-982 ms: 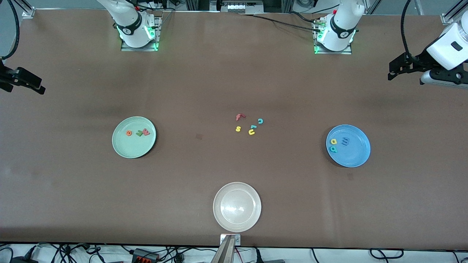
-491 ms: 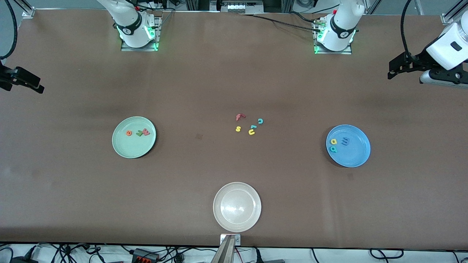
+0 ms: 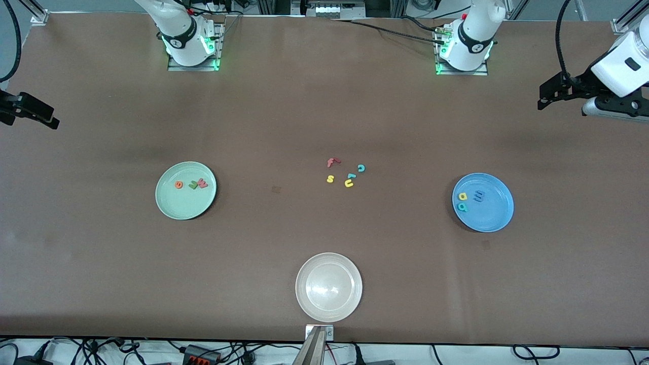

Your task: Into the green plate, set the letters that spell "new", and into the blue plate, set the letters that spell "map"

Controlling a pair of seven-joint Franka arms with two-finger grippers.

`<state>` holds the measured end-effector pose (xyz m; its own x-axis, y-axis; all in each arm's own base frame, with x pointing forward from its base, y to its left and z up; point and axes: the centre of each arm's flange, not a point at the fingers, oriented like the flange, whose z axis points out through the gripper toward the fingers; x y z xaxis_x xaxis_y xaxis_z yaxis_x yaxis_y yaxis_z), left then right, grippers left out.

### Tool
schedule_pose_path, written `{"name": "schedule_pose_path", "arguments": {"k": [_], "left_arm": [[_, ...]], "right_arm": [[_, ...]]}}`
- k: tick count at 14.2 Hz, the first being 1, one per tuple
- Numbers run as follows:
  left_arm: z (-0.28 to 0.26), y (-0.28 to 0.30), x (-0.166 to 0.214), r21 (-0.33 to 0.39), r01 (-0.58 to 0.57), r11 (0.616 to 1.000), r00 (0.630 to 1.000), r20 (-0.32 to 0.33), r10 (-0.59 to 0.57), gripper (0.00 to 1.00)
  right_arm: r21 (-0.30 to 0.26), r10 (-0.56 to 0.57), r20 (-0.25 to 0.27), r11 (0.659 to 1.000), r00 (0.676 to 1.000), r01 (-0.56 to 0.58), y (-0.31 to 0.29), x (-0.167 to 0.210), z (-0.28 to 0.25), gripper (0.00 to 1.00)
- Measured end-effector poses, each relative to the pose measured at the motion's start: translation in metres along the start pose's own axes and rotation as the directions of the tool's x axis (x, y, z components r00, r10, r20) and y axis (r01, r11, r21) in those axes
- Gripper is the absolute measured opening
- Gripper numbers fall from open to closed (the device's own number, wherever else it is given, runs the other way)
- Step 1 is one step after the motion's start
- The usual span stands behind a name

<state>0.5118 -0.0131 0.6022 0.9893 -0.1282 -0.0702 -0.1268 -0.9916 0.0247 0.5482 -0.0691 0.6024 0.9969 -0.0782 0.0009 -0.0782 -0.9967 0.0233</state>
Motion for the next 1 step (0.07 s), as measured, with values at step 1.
{"name": "schedule_pose_path", "arguments": {"k": [1], "left_arm": [[0.0,0.0,0.0,0.0,0.0,1.0,1.0,0.0,0.0,1.0]], "right_arm": [[0.0,0.001,0.0,1.0,1.0,-0.001,0.0005,-0.0001,0.0,1.0]]}}
